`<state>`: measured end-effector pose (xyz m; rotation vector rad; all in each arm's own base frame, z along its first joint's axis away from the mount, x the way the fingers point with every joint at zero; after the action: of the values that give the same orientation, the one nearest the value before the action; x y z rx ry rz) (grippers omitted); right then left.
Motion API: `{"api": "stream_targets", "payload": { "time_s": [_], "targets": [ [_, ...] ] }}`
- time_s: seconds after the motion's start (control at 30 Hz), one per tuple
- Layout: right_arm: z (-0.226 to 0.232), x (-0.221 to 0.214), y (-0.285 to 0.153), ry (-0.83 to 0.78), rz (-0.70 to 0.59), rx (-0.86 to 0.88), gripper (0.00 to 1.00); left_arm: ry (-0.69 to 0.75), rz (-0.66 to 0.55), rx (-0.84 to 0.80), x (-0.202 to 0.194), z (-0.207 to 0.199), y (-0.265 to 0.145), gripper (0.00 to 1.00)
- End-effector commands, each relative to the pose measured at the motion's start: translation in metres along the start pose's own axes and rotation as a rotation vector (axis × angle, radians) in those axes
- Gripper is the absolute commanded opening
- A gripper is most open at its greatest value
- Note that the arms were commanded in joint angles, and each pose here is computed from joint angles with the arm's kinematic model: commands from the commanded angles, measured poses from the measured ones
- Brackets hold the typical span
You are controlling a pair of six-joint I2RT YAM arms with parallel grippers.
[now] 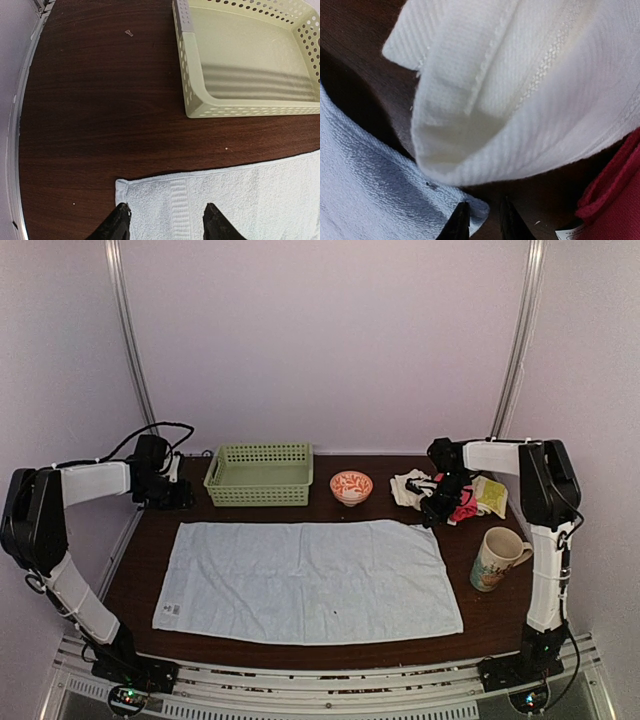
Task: Roll the towels
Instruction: Pick up the towel from the center of the board.
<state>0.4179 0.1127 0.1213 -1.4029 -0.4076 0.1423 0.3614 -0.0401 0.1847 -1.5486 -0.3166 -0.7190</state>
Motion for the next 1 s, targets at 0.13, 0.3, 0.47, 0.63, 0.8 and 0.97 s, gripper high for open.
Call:
{"api": "stream_targets", "payload": {
  "time_s": [0.13, 0.3, 0.47, 0.63, 0.8, 0.97],
  "targets": [
    [-0.008, 0.001, 0.007, 0.025, -0.002, -0.115, 0.08, 0.002, -0.043, 0.026, 0.008, 0.004, -0.004, 0.51],
    [-0.004, 0.011, -0.015, 0.020, -0.078, -0.100, 0.00, -0.021, -0.003, 0.053, 0.004, 0.008, 0.002, 0.51],
    [-0.004, 0.019, -0.041, 0.012, -0.180, -0.137, 0.00, -0.140, 0.036, -0.013, -0.008, 0.025, 0.015, 0.52],
    [-0.001, 0.017, -0.034, 0.008, -0.175, -0.090, 0.00, -0.178, 0.076, -0.035, -0.012, 0.030, 0.026, 0.54],
    [0.000, 0.017, -0.031, 0.009, -0.166, -0.073, 0.00, -0.187, 0.134, -0.042, -0.017, 0.034, 0.041, 0.48],
    [0.001, 0.019, -0.031, 0.007, -0.161, -0.061, 0.00, -0.192, 0.150, -0.016, -0.016, 0.038, 0.051, 0.41]
  ]
}}
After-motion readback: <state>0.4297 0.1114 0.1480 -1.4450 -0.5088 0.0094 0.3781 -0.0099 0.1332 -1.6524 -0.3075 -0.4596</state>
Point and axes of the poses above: each gripper's point midway between its finger pads, its own y axis out along the fingers, its own z axis along the line the jaws close on, x = y × z, the point moved 10 cm from there along -y, back along the fingers, and after that the axes turned 14 degrees about y, right-handed, at the moved point
